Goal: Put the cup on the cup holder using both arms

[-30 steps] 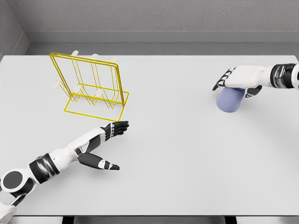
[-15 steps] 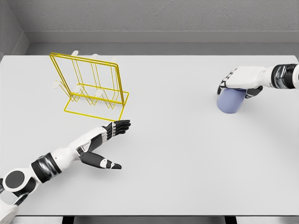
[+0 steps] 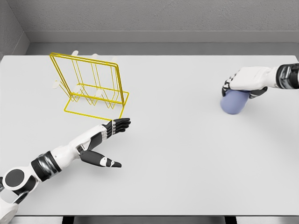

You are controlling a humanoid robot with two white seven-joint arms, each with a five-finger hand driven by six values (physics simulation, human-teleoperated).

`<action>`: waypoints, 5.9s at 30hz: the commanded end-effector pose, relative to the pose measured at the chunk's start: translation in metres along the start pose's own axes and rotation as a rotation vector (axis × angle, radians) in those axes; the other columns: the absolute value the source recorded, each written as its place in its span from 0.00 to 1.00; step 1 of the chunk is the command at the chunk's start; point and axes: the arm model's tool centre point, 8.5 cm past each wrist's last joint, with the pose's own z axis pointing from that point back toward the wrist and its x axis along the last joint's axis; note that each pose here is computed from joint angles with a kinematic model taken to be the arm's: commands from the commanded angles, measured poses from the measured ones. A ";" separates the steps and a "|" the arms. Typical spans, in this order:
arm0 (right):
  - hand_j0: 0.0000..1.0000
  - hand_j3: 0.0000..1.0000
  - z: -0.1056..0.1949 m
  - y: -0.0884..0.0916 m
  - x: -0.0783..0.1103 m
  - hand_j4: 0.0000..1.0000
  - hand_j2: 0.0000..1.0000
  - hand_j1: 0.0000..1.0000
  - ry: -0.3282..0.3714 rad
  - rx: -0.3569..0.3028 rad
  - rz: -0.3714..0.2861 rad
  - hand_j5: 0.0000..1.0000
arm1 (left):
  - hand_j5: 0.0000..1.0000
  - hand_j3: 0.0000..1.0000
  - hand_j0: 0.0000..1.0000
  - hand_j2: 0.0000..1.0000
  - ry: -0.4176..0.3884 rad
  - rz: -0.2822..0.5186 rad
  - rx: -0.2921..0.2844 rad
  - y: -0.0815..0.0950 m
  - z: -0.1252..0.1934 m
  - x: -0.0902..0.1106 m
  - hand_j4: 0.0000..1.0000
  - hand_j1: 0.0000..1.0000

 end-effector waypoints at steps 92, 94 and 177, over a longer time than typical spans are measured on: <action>1.00 1.00 0.081 -0.115 0.101 1.00 1.00 1.00 -0.357 -0.612 0.007 1.00 | 1.00 1.00 1.00 1.00 0.016 0.011 0.046 0.019 -0.005 -0.008 1.00 1.00; 1.00 1.00 0.098 -0.096 0.085 1.00 1.00 1.00 -0.304 -0.676 -0.076 1.00 | 1.00 1.00 1.00 1.00 0.010 0.013 0.044 0.018 -0.007 -0.008 1.00 1.00; 1.00 1.00 0.097 0.049 0.023 1.00 1.00 1.00 -0.108 -0.858 -0.666 1.00 | 0.61 0.61 0.61 0.61 -0.183 0.038 0.065 0.010 -0.054 0.059 0.61 0.61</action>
